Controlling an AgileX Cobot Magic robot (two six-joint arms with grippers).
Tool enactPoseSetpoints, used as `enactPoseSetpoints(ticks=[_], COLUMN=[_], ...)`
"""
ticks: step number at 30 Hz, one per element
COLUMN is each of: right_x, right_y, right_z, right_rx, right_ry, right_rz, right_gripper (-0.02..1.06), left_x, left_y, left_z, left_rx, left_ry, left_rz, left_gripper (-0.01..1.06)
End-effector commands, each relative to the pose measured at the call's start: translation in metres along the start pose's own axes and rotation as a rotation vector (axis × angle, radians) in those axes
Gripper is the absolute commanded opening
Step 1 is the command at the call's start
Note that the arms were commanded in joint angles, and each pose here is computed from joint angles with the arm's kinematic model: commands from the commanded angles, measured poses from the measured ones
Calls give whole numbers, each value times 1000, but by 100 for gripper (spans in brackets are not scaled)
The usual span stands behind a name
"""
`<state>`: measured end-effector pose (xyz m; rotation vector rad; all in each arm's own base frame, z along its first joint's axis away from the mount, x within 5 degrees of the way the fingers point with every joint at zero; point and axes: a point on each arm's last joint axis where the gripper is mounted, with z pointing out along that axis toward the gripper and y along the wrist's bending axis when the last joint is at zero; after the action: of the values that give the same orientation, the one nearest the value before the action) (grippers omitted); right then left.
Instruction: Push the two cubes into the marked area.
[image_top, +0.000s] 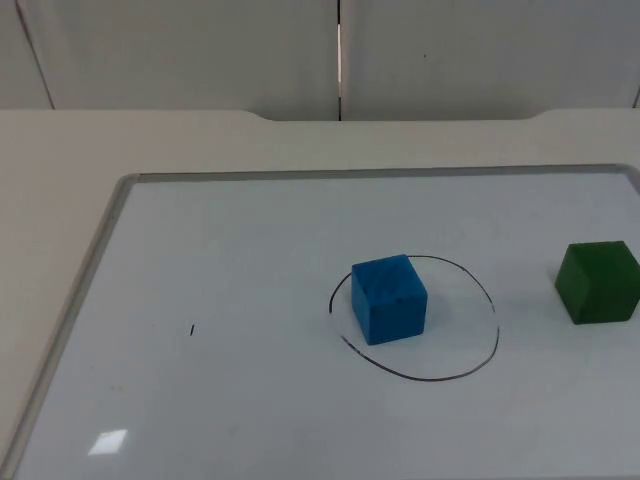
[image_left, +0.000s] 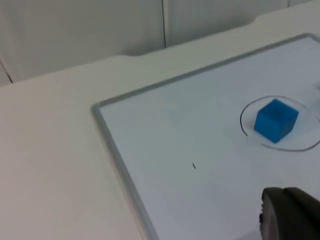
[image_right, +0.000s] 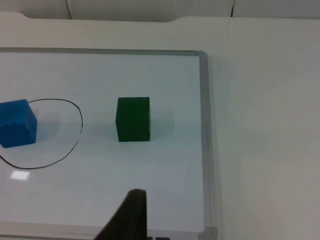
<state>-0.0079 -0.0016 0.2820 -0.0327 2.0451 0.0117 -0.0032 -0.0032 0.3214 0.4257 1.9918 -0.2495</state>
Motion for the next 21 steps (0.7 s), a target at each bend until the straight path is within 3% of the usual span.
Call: enactPoseSetpoints(ticks=[1,7,14,21], right_x=[1,1,1,-6], right_y=[0,0,0,0], right_z=[1,1,1,11], right_rx=[2,2,2,-4], right_ry=[2,2,0,60], right_rz=[-1,-1,-2,5], right_gripper=[105,105,104,91], left_x=[16,42,43,43], left_y=[0,0,3,3], left_z=[7,15,18,18], left_rx=[-5,-7,-37,-38], left_ry=[29,35,37,37], left_rz=[-24,-42,-23,-23], left_gripper=[0,0,0,0])
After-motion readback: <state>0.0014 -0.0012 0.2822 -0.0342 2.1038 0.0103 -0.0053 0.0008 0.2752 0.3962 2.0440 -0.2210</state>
